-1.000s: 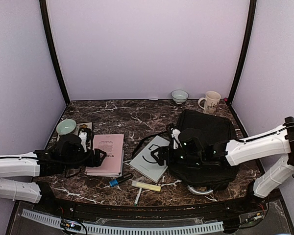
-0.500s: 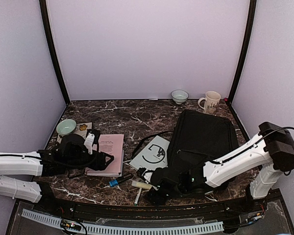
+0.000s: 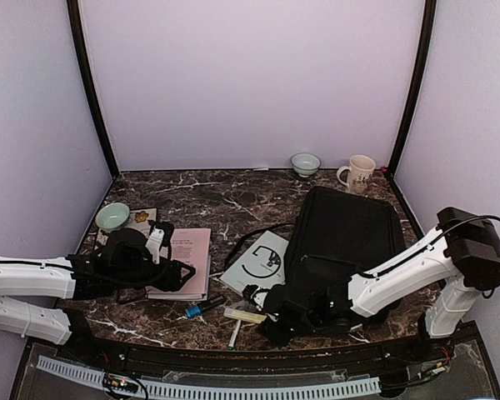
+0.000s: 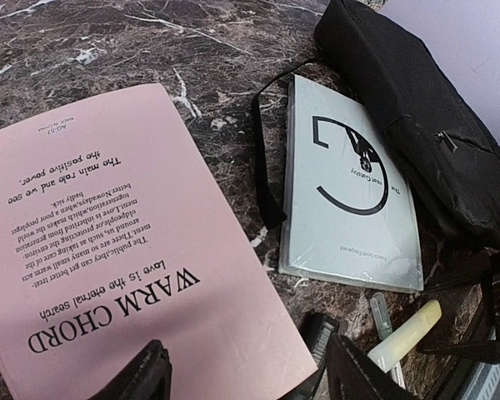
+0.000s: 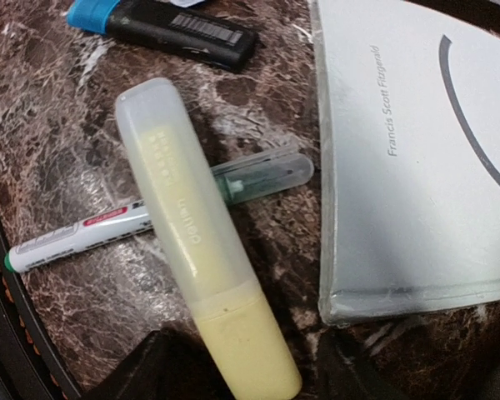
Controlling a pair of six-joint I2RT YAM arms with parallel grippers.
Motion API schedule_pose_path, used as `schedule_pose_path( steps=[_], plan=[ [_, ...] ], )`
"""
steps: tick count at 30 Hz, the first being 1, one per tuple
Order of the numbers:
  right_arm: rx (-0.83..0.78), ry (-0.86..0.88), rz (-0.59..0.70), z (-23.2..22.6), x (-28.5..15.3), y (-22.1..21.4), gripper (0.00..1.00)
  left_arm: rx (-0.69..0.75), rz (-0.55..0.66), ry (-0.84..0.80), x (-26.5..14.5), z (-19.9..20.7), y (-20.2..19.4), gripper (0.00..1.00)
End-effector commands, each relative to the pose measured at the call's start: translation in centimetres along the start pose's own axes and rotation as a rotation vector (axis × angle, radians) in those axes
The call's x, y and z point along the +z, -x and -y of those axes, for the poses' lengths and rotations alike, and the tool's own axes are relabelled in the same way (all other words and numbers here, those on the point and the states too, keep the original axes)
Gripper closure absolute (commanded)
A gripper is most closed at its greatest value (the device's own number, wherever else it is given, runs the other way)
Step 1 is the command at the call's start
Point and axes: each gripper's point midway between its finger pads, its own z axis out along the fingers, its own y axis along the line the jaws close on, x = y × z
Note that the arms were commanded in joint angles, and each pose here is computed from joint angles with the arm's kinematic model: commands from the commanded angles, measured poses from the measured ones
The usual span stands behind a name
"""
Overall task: Pack the student bag
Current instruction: Grab the pen from the corner of the board, then pass from the right arm to the left
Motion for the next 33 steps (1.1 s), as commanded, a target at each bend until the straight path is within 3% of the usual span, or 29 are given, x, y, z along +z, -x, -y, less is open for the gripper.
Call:
schedule_pose_path(
  steps=[1,10,14,25,33],
  plan=[
    [0.023,0.013,-0.007,1.0,0.6,-0.6,0.48,0.017,0.017,-0.018,0.0,0.7,0.9,0.35],
    [-0.004,0.111,0.031,-0.5,-0.1,0.0,0.76,0.032,0.014,-0.028,0.2,1.4,1.3,0.36],
    [-0.015,0.147,0.064,-1.0,-1.1,0.7,0.84,0.083,0.016,-0.128,0.2,3.8,1.3,0.36],
    [-0.064,0.209,0.198,-1.8,-4.8,4.2,0.91,0.172,0.019,-0.434,-1.6,10.3,0.7,0.34],
    [-0.085,0.185,0.309,-1.2,-6.5,6.3,0.93,0.111,0.036,-0.391,-1.7,9.8,1.6,0.31]
  ],
)
